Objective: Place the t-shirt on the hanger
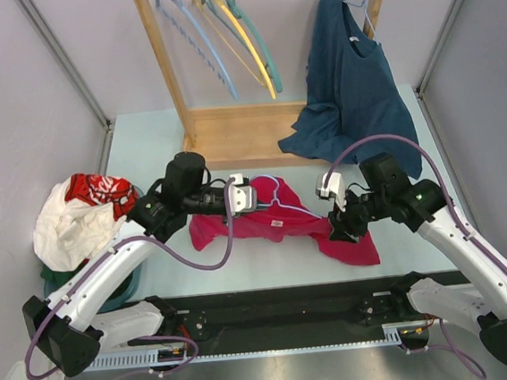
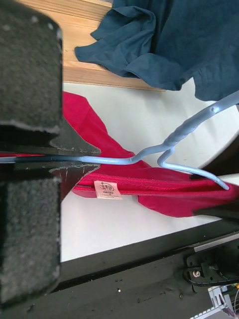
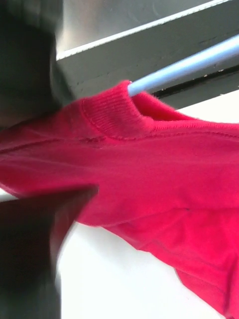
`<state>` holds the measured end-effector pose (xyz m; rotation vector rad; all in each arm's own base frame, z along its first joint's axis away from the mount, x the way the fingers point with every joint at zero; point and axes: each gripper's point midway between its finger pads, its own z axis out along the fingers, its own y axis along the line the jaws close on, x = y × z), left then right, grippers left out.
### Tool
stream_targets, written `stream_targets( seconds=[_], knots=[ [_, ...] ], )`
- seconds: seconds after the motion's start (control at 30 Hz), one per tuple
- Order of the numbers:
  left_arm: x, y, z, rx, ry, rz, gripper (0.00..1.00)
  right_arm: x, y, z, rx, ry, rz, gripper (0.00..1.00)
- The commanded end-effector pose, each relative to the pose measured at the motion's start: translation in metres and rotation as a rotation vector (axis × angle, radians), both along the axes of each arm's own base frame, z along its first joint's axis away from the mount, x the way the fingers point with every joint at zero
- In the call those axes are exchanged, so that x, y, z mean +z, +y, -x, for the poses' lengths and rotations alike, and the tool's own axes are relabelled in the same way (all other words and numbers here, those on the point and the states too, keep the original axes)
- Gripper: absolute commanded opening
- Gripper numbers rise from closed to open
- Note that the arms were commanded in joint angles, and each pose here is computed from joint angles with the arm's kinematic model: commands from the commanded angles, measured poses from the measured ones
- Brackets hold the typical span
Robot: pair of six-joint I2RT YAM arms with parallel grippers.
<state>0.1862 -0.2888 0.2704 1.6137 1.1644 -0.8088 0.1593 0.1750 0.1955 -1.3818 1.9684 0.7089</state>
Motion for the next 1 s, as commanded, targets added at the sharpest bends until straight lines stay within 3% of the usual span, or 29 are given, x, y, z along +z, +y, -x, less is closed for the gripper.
stream_targets(
  seconds=[0.0, 0.03, 0.07, 0.17, 0.27, 0.3, 0.37, 0.43, 0.47, 0.8, 0.97],
  knots=[
    [0.029, -0.005, 0.002, -0.040, -0.021, 0.073, 0.00, 0.004, 0.000, -0.005, 0.009, -0.052, -0.009, 0.34],
    [0.028, -0.005, 0.002, -0.043, -0.017, 0.072, 0.00, 0.007, 0.000, -0.006, 0.008, -0.058, -0.014, 0.23],
    [0.027, -0.005, 0.002, -0.042, -0.014, 0.072, 0.00, 0.008, 0.000, -0.006, 0.001, -0.055, -0.014, 0.00],
    [0.024, -0.006, -0.002, -0.020, 0.014, 0.061, 0.02, 0.019, 0.001, -0.006, -0.030, -0.055, -0.037, 0.00],
    [0.022, -0.002, -0.011, 0.041, 0.056, 0.050, 0.36, 0.032, -0.001, -0.006, -0.092, -0.056, -0.076, 0.00],
    [0.021, -0.001, -0.013, 0.062, 0.081, 0.051, 0.57, 0.032, -0.004, -0.007, -0.119, -0.054, -0.074, 0.00],
    [0.023, 0.007, -0.024, 0.118, 0.103, 0.061, 0.77, 0.033, -0.015, -0.009, -0.180, -0.047, -0.053, 0.00],
    [0.029, 0.015, -0.034, 0.175, 0.136, 0.090, 0.87, 0.038, -0.029, -0.021, -0.265, -0.060, -0.038, 0.00],
    [0.030, 0.017, -0.036, 0.188, 0.143, 0.099, 0.98, 0.035, -0.033, -0.025, -0.289, -0.049, -0.028, 0.00],
    [0.039, 0.040, -0.041, 0.290, 0.155, 0.149, 1.00, 0.023, -0.074, -0.062, -0.495, 0.041, 0.087, 0.00],
    [0.033, 0.046, -0.033, 0.302, 0.177, 0.155, 1.00, 0.068, -0.088, -0.102, -0.620, -0.019, 0.011, 0.00]
  ],
)
